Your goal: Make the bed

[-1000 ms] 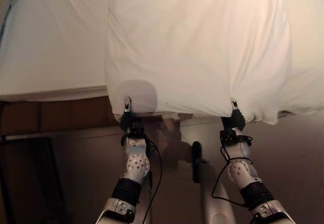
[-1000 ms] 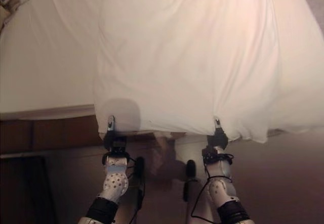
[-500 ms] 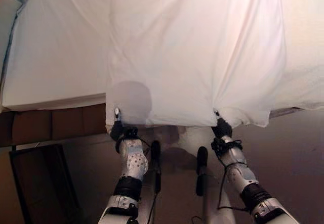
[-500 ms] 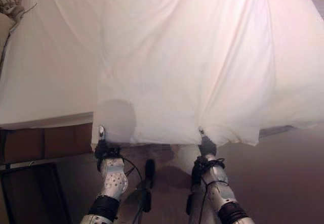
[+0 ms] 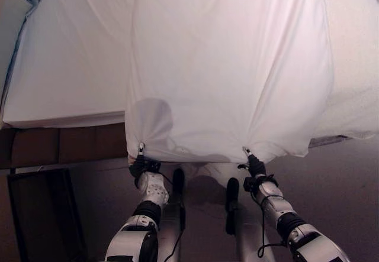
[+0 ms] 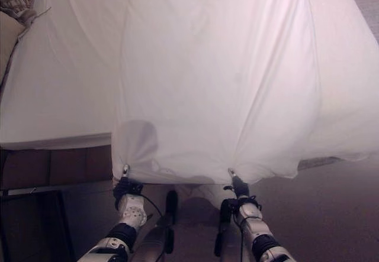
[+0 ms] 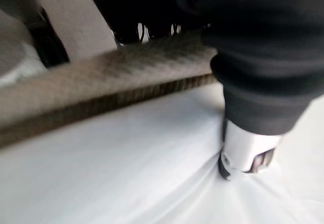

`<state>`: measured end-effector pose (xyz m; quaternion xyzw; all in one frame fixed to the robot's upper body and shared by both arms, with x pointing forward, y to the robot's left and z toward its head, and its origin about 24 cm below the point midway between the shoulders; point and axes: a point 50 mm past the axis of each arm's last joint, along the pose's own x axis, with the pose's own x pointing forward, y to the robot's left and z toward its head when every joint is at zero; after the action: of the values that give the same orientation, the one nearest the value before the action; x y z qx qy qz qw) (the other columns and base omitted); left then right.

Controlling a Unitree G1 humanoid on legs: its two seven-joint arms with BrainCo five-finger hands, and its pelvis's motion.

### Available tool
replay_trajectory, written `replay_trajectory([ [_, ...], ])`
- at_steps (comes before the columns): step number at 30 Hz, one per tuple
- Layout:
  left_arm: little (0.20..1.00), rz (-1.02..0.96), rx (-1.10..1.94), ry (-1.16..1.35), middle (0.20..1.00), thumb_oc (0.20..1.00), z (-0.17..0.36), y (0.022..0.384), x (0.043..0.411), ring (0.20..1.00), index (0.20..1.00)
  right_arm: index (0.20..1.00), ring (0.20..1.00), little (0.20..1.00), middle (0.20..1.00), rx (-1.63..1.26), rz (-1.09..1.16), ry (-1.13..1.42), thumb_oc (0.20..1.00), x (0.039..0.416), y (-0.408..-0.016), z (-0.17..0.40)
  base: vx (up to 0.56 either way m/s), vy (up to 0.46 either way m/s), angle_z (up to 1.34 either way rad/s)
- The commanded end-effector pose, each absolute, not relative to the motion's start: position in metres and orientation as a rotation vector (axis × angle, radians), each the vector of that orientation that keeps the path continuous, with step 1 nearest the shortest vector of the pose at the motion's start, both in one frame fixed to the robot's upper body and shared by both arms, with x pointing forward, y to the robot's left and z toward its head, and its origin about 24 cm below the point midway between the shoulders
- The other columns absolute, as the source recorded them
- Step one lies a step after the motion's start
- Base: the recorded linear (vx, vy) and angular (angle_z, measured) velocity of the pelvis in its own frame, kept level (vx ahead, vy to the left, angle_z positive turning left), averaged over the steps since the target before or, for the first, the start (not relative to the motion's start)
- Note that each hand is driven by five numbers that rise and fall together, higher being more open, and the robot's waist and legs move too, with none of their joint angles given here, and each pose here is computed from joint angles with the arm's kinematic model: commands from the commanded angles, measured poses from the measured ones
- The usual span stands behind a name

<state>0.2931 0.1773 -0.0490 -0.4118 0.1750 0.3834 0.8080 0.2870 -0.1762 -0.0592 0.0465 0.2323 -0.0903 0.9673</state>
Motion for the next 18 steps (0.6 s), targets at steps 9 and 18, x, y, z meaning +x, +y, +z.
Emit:
replay_trajectory([
  [9, 1.000, 1.091, -0.662, 0.695, 1.000, 1.000, -0.123, 0.249, 0.180, 1.000, 1.000, 1.000, 1.000, 1.000, 1.000, 0.128, -0.373, 0.846, 1.000, 0.203, -0.202, -0.125, 0.03, -0.021, 0.10],
  [18, 1.000, 0.611, -0.290, 0.695, 1.000, 1.000, -0.125, 0.234, 0.174, 1.000, 1.000, 1.000, 1.000, 1.000, 1.000, 0.167, -0.428, 0.712, 1.000, 0.201, -0.228, -0.116, 0.00, 0.000, 0.00],
])
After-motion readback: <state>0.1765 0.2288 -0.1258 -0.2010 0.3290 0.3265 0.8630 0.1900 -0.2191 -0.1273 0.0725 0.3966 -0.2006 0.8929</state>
